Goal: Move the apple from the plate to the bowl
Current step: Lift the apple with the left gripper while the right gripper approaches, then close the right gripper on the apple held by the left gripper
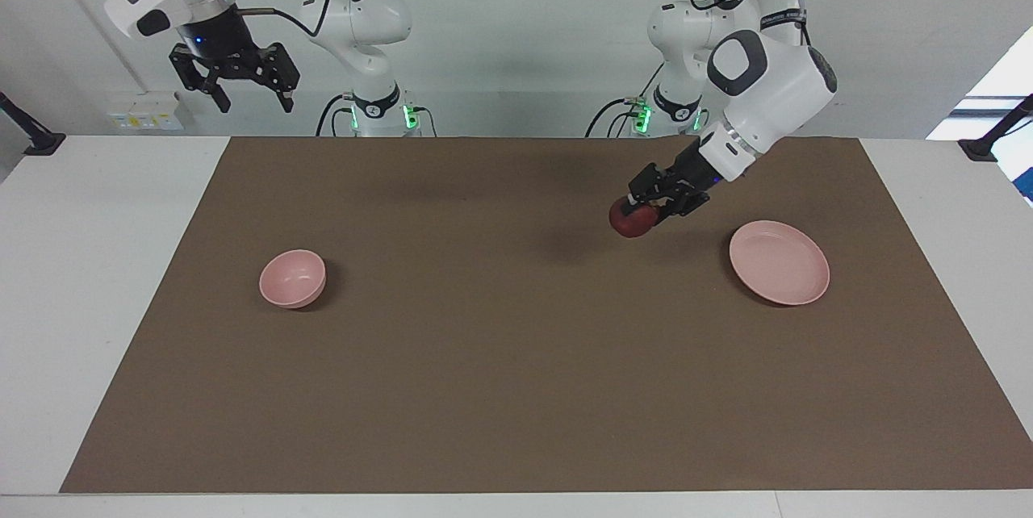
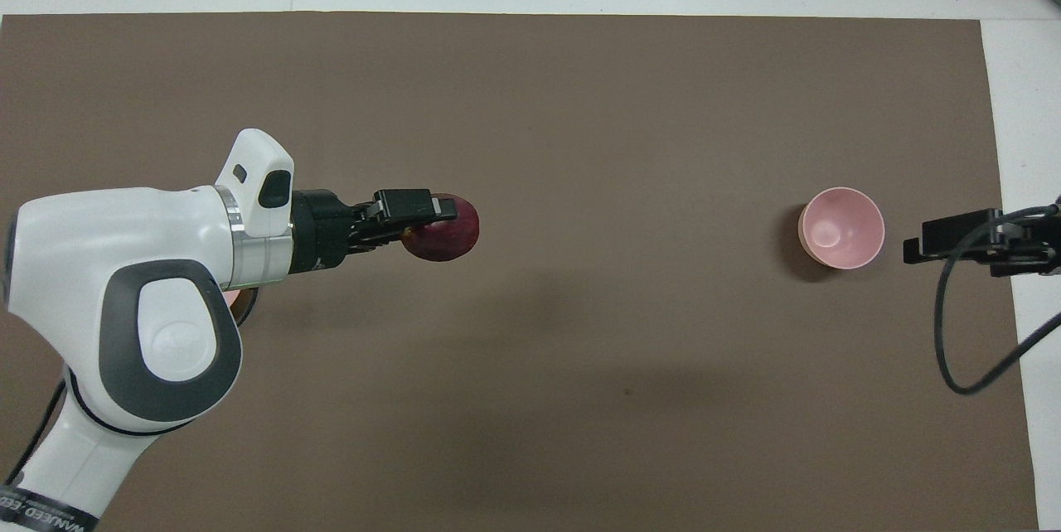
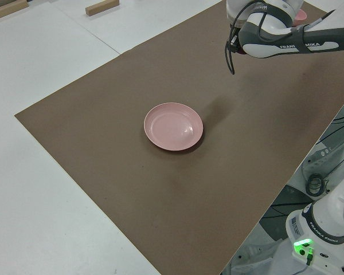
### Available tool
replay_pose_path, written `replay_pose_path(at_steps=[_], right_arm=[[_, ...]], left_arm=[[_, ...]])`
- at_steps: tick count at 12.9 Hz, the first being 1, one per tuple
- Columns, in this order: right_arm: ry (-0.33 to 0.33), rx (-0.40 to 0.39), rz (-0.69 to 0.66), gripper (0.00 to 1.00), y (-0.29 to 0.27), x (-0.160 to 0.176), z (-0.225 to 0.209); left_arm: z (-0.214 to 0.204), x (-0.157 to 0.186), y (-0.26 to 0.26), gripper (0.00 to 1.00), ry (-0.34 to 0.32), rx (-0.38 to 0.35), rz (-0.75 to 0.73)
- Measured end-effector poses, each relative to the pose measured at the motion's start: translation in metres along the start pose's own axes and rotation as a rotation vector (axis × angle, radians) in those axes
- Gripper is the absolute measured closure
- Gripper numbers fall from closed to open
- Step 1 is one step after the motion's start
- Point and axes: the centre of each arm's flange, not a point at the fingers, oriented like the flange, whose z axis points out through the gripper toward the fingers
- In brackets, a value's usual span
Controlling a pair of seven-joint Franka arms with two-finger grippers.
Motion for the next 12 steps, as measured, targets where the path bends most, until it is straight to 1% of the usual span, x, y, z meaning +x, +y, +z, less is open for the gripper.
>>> replay_pose_path(at_steps=[3,6,7,8,9,10,12], right_arm=[[-0.058,0.119,0.136,0.00,-0.009,0.009,0.026],[-0.151,0.245,0.332,0.00,-0.023,0.024,0.054],[-0.171,0.280,0.400,0.00,-0.027,0.031,0.062],[-0.203,0.318,0.464,0.00,-0.032,0.036,0.069],[-0.241,0.356,0.523,0.00,-0.037,0.040,0.076],[-0.280,0.389,0.584,0.00,-0.041,0.044,0.082],[-0.356,0.446,0.692,0.00,-0.049,0.049,0.091]], left_arm=[[0.028,-0.029,0.035,0.25,0.062,-0.087,-0.028],[0.047,-0.057,0.063,0.25,0.120,-0.162,-0.074],[0.050,-0.064,0.073,0.25,0.146,-0.179,-0.080],[0.054,-0.073,0.083,0.25,0.186,-0.194,-0.085],[0.057,-0.082,0.092,0.25,0.234,-0.205,-0.094],[0.062,-0.091,0.098,0.25,0.265,-0.212,-0.100],[0.067,-0.099,0.107,0.25,0.274,-0.222,-0.102]])
